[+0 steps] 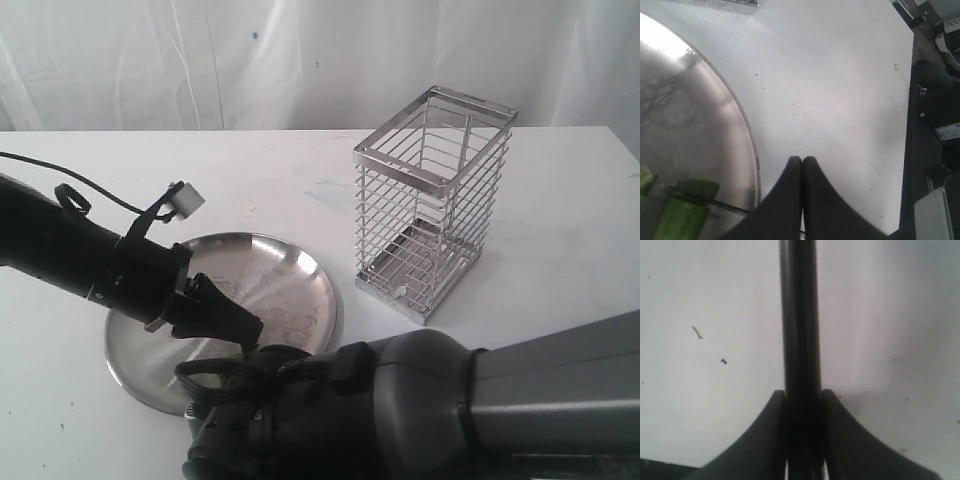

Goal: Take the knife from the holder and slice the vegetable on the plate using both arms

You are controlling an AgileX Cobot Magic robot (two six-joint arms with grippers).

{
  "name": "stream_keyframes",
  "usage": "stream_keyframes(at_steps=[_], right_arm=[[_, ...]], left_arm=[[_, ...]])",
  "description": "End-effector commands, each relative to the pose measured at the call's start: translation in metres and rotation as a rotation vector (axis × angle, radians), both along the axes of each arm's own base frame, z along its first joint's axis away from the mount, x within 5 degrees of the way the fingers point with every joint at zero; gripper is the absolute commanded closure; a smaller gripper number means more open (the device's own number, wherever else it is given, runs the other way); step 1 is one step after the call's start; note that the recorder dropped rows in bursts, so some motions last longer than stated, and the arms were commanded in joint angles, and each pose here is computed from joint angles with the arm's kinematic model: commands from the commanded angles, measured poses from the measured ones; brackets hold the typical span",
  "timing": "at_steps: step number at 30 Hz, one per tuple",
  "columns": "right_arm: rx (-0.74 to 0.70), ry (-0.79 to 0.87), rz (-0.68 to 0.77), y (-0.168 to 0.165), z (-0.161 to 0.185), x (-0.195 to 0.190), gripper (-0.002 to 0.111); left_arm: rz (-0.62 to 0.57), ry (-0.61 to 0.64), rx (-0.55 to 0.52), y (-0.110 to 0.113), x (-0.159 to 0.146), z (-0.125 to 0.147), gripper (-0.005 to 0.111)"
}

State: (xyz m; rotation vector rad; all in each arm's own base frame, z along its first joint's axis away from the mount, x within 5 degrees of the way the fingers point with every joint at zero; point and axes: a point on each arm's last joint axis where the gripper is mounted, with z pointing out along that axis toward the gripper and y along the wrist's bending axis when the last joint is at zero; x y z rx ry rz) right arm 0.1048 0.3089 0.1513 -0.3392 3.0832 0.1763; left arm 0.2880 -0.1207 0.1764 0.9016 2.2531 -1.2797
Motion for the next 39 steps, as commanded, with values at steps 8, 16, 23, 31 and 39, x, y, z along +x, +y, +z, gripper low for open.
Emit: stream_keyframes(at_steps=[8,16,23,31,39], right_arm=[[-0.002,0.003,0.005,-0.002,-0.001,0.000,0.108],[0.005,0.001,0.005,-0.002,0.003,0.000,0.108],[0.011,-0.001,0.005,-0.003,0.005,0.000,0.108],[0.012,0.000,0.003,-0.003,0.005,0.000,0.108],[0.014,-0.003,0.005,-0.002,0.005,0.000,0.108]], left_arm=[[0.053,0.100,0.057,0.004,-0.019,-0.022,0.107],[0.063,0.096,0.068,0.005,-0.019,-0.023,0.107],[0.082,0.095,0.065,0.005,-0.017,-0.023,0.107],[0.096,0.095,0.077,0.005,-0.016,-0.024,0.107],[0.107,0.130,0.076,0.004,-0.015,-0.034,0.107]])
